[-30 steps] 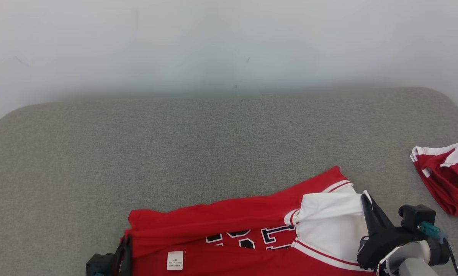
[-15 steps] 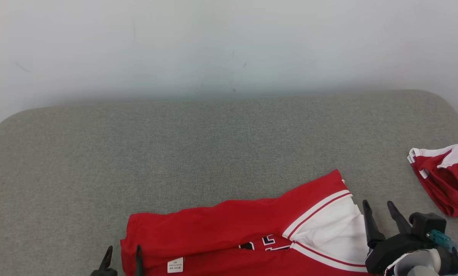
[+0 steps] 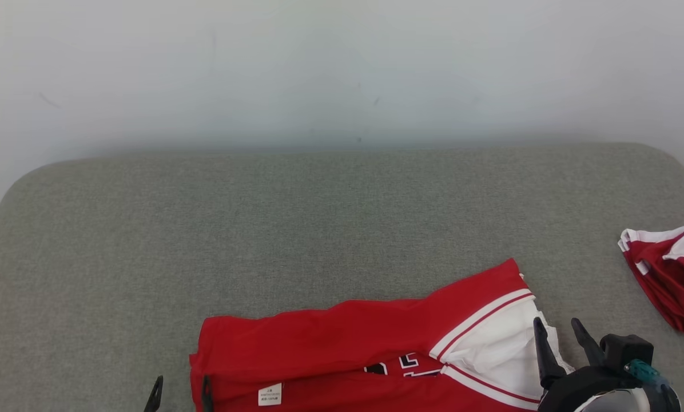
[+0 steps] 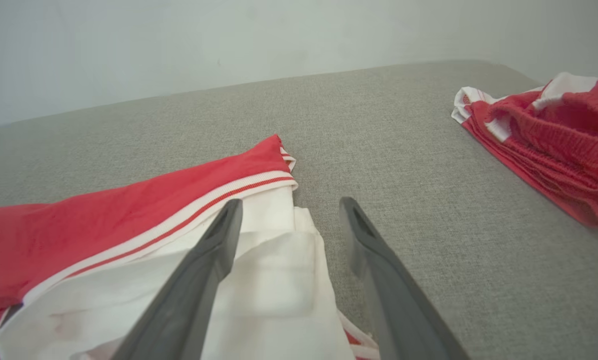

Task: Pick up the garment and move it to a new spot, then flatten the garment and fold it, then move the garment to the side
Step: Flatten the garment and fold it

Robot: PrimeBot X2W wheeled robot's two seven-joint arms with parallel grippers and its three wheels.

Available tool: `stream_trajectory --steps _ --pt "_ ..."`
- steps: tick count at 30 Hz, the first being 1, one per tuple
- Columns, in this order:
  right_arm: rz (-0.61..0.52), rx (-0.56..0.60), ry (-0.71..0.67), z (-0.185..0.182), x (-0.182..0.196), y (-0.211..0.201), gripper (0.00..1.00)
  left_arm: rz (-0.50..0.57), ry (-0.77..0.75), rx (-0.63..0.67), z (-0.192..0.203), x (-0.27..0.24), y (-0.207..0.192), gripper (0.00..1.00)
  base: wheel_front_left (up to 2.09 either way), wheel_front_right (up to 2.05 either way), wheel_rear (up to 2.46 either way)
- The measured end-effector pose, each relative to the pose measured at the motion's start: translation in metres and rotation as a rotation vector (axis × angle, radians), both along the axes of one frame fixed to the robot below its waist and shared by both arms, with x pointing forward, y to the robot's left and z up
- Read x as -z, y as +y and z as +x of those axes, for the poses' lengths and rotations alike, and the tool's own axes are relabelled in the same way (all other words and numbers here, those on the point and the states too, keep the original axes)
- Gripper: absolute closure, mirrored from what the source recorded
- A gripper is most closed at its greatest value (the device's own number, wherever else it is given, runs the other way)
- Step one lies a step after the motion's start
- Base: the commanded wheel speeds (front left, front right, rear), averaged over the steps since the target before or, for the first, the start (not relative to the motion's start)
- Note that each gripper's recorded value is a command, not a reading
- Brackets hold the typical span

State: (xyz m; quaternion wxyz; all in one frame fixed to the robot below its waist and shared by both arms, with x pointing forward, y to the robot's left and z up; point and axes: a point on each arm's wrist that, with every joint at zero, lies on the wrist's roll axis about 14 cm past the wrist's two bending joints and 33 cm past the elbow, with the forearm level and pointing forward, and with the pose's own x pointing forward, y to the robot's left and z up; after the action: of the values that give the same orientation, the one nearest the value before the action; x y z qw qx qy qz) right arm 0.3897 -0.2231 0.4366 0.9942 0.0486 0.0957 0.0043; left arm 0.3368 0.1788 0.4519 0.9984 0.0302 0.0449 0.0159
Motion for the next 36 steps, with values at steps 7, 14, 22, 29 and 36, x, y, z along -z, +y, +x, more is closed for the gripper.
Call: stream_trajectory --steps 7,14,22,29,36 --pt "-0.015 -0.023 0.048 0.005 0.013 0.006 0.0 -0.008 0.018 -0.01 -0.004 0.006 0.002 0.0 0.0 0.0 0.0" --pt "-0.035 -0.022 0.156 0.015 0.039 0.004 0.0 -0.016 0.055 -0.031 -0.006 0.016 0.007 0.0 0.0 0.0 0.0" --pt "0.014 -0.083 0.262 0.013 0.063 0.038 0.0 -0.018 0.073 -0.056 -0.008 0.021 0.013 0.0 0.0 0.0 0.0" --pt "0.044 -0.12 0.317 0.008 0.071 0.051 1.0 -0.018 0.076 -0.054 -0.009 0.022 0.013 0.0 0.0 0.0 0.0" --pt "0.067 -0.041 0.265 0.013 0.062 0.026 1.0 -0.017 0.071 -0.054 -0.011 0.021 0.014 0.0 0.0 0.0 0.0"
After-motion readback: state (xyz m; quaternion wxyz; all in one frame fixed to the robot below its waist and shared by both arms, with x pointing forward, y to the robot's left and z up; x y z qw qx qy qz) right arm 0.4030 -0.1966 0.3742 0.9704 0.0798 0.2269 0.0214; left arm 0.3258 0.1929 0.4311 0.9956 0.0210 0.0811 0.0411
